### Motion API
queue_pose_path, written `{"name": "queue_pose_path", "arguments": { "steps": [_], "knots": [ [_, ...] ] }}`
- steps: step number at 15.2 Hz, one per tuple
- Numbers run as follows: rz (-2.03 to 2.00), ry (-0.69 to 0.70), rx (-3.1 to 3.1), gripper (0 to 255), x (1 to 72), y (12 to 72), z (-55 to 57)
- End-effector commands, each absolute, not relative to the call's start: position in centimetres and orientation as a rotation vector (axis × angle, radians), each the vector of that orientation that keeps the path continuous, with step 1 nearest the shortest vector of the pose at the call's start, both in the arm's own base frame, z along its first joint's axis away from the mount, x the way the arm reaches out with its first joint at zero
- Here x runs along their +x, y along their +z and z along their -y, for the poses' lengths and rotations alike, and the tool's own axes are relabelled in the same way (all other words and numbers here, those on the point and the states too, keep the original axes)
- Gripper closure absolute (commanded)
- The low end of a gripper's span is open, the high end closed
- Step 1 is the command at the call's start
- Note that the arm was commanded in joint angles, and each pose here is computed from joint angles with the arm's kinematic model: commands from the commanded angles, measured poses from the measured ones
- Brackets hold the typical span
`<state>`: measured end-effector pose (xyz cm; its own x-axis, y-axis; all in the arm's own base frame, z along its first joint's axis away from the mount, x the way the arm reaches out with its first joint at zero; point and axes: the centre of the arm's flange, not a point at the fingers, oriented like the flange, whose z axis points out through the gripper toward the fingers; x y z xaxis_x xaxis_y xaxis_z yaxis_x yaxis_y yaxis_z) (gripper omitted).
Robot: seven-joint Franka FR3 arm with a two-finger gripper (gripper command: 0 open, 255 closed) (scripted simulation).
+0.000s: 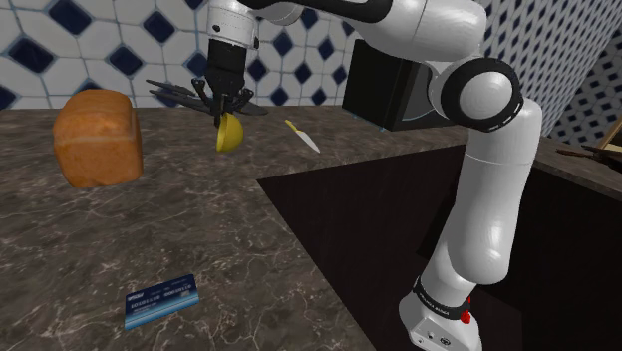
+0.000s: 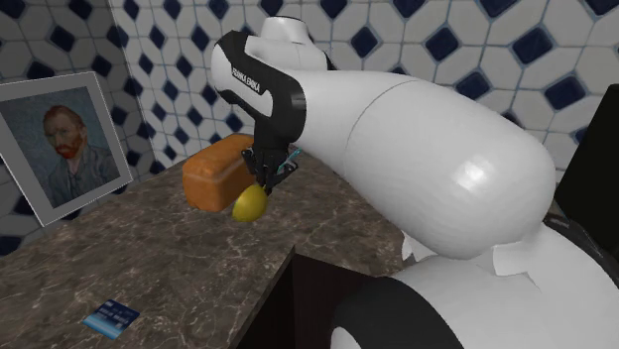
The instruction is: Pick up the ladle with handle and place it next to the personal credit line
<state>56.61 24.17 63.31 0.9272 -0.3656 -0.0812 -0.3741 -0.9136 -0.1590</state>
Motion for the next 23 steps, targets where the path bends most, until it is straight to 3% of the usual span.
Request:
{"name": "queue_pose_path", "arguments": {
  "steps": [1,15,23],
  "knots": [
    [-0.565,0.073,-2.914,255,54.9,63.3,-26.1],
    [-0.565,0.073,-2.914,255,42.8,63.4,-40.4],
    [-0.565,0.073,-2.914,255,42.8,59.2,-40.4]
  ]
}}
